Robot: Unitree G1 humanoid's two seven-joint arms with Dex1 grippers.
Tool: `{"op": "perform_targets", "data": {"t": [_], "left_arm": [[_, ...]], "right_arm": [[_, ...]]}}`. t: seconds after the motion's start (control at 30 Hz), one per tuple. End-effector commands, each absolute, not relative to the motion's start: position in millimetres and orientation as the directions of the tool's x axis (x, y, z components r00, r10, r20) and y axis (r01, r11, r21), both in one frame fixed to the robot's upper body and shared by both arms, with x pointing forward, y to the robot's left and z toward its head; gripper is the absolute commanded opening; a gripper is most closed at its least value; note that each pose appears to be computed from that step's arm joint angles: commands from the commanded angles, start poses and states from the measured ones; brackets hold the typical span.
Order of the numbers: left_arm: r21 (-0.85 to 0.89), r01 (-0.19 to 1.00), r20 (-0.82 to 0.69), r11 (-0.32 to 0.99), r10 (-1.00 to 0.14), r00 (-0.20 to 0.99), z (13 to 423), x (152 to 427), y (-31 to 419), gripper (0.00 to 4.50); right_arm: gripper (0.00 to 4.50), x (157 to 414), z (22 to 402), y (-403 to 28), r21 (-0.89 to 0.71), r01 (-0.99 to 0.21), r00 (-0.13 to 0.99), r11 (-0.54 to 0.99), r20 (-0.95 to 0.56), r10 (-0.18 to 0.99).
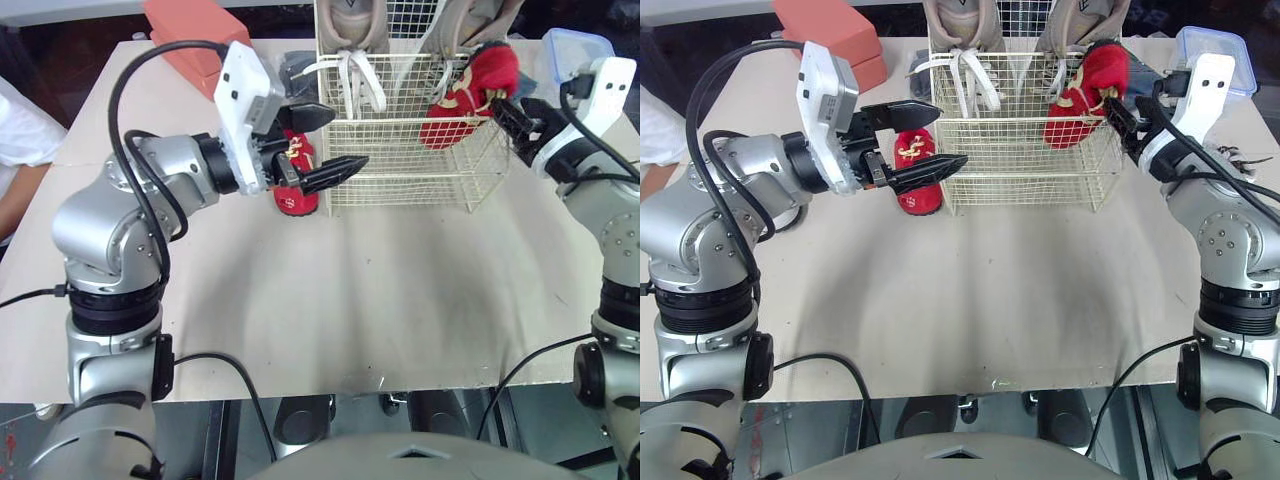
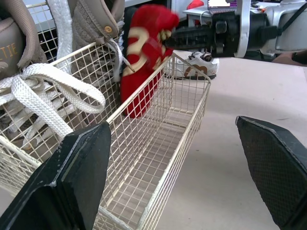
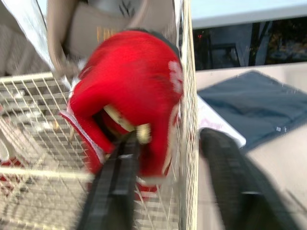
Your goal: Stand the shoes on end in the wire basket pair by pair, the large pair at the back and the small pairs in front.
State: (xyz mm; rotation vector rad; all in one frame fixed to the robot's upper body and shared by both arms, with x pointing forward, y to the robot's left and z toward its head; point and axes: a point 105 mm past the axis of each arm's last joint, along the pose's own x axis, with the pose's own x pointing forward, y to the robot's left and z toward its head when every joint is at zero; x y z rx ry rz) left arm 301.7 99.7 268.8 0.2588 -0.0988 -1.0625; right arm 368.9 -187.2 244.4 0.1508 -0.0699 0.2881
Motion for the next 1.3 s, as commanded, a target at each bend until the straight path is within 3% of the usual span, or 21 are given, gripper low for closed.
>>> {"op": "perform_targets", "data": {"t": [0.03, 0.07, 0.1, 0.37, 0.6, 0.73, 0.97, 1.17, 1.3], "left_arm": [[0.299, 0.833, -0.037, 0.466, -0.867, 0.498, 274.2, 301.3, 104.4, 4.50], [0.299, 0.832, -0.040, 0.467, -0.865, 0.500, 273.6, 301.7, 105.3, 4.50], [0.299, 0.832, -0.042, 0.467, -0.865, 0.500, 273.4, 302.0, 105.9, 4.50], [0.291, 0.814, -0.053, 0.503, -0.841, 0.538, 270.8, 306.7, 120.3, 4.50], [0.162, 0.697, -0.012, 0.699, -0.705, 0.709, 264.0, 337.3, 160.1, 4.50], [0.043, 0.560, -0.019, 0.827, -0.560, 0.829, 257.8, 371.7, 186.0, 4.50], [-0.046, 0.361, -0.217, 0.931, -0.362, 0.906, 220.8, 421.0, 213.6, 4.50], [-0.106, 0.297, -0.363, 0.949, -0.315, 0.877, 196.9, 443.9, 219.8, 4.50], [-0.136, 0.318, -0.426, 0.938, -0.345, 0.836, 184.9, 446.5, 215.0, 4.50]], "right_arm": [[3.86, 363.5, 259.6, -194.6, 0.115, -0.277, 0.954, 0.954, 0.152, 0.259], [4.32, 362.8, 260.8, -196.4, 0.108, -0.273, 0.954, 0.956, 0.158, 0.254], [4.45, 362.3, 262.0, -197.8, 0.101, -0.269, 0.954, 0.958, 0.162, 0.251], [4.45, 346.2, 269.0, -207.0, 0.045, -0.292, 0.943, 0.955, 0.179, 0.280], [4.45, 296.8, 262.0, -187.2, -0.142, -0.591, 0.792, 0.794, 0.083, 0.604], [4.45, 269.1, 247.4, -169.0, -0.220, -0.715, 0.677, 0.664, 0.024, 0.736], [4.45, 249.5, 220.7, -152.1, -0.291, -0.772, 0.598, 0.565, -0.028, 0.801], [4.45, 244.9, 214.9, -146.6, -0.307, -0.775, 0.586, 0.553, -0.021, 0.810], [4.45, 241.4, 216.3, -143.7, -0.317, -0.771, 0.580, 0.552, 0.007, 0.815]]}}
